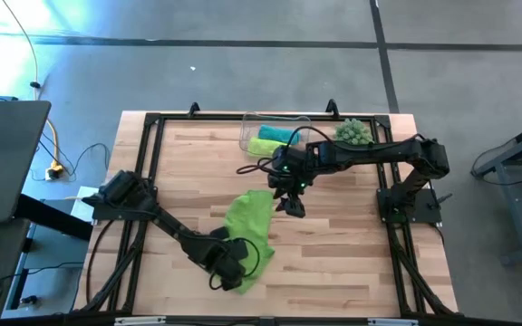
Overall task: Roll microfiber towels into tight, uniform cylinder then place into a basket
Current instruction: Fold the green microfiber cloth
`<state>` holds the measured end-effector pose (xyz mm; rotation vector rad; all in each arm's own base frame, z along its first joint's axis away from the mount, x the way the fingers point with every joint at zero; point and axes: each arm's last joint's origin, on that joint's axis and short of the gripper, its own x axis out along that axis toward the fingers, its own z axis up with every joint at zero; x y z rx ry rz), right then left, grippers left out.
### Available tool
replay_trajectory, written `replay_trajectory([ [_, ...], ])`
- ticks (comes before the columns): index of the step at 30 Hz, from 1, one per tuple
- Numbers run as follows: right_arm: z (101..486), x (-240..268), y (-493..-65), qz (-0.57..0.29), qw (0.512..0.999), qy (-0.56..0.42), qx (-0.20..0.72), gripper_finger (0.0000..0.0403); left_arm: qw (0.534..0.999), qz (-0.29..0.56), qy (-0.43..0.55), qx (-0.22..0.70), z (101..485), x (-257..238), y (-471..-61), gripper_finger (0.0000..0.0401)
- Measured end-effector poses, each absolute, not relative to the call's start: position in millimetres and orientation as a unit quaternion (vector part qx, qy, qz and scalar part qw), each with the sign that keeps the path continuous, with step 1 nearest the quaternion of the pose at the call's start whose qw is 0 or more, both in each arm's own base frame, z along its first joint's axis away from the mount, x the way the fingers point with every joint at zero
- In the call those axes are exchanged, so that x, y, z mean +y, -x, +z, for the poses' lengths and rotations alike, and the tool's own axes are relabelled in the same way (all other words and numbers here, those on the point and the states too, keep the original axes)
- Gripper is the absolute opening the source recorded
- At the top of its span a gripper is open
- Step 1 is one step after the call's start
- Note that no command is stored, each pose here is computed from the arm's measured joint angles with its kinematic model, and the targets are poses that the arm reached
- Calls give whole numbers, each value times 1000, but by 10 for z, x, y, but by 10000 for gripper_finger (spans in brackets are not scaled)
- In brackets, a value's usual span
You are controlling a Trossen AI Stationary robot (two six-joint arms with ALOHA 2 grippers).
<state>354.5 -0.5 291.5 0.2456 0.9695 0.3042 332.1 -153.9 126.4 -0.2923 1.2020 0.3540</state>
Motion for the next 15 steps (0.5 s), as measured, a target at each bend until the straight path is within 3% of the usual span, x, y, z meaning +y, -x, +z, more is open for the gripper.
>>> replay_trajectory([
  [7, 2975, -8, -3625, 124, 882, -162, 425, 208, 848, 137, 111, 500, 1276, -1398, -3544, 156],
  [15, 3012, -9, -3667, 122, 891, -173, 401, 208, 858, 112, 72, 495, 1517, -1331, -3636, 156],
])
